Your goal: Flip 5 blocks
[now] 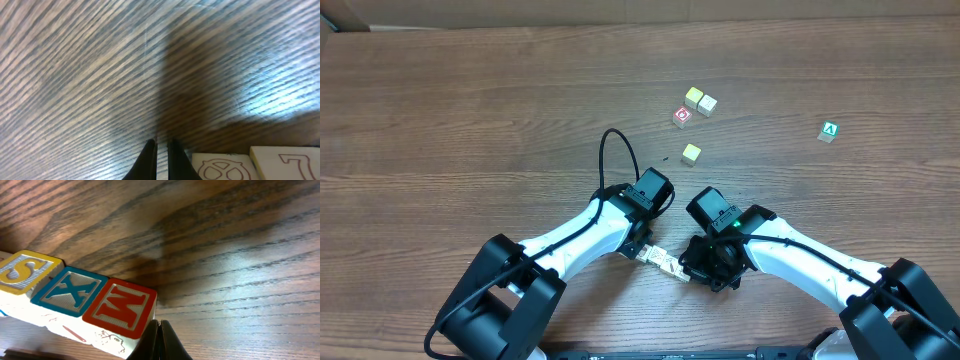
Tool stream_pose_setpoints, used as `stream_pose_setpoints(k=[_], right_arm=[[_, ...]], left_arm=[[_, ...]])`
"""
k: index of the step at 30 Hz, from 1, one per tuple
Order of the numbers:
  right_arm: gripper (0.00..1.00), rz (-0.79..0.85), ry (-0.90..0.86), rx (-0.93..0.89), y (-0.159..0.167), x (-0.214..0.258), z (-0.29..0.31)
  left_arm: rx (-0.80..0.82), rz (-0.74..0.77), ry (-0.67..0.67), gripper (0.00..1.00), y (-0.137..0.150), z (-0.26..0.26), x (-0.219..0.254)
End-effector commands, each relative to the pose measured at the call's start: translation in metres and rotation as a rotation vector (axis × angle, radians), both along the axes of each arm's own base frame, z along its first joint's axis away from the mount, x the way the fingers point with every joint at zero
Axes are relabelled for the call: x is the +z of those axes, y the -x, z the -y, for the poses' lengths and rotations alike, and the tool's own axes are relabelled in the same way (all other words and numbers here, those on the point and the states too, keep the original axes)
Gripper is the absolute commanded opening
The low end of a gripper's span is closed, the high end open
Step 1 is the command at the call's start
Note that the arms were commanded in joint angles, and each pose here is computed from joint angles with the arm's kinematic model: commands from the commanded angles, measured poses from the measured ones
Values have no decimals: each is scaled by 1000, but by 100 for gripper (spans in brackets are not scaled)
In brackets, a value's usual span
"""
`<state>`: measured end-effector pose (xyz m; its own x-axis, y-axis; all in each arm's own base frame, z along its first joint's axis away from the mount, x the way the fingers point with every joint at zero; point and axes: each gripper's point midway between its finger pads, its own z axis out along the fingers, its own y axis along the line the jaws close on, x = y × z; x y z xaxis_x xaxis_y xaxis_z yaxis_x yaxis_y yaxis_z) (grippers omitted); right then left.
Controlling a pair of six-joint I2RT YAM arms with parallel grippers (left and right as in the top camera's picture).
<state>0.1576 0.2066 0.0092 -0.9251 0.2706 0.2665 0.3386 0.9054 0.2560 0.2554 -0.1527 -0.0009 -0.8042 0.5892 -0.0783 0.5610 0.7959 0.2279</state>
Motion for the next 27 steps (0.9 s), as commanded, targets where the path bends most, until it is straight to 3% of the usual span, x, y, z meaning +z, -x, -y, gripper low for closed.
stream_pose_setpoints(k=[1, 4, 20, 22, 24, 27], right_arm=[[4, 13, -32, 17, -2, 5, -10], [4, 13, -32, 17, -2, 5, -10], [4, 12, -32, 18, -1, 5, -10], [4, 12, -32, 18, -1, 5, -10], [4, 13, -32, 18, -1, 5, -10], [4, 13, -32, 17, -1, 5, -10]], left_arm=[[66, -42, -26, 10, 14, -6, -15], [86, -26, -37, 16, 12, -8, -14], [171, 22, -78, 16, 8, -19, -11], [175, 23, -83, 16, 8, -20, -11], [175, 20, -86, 8, 9, -21, -11], [191, 22, -86, 9, 9, -21, -11]])
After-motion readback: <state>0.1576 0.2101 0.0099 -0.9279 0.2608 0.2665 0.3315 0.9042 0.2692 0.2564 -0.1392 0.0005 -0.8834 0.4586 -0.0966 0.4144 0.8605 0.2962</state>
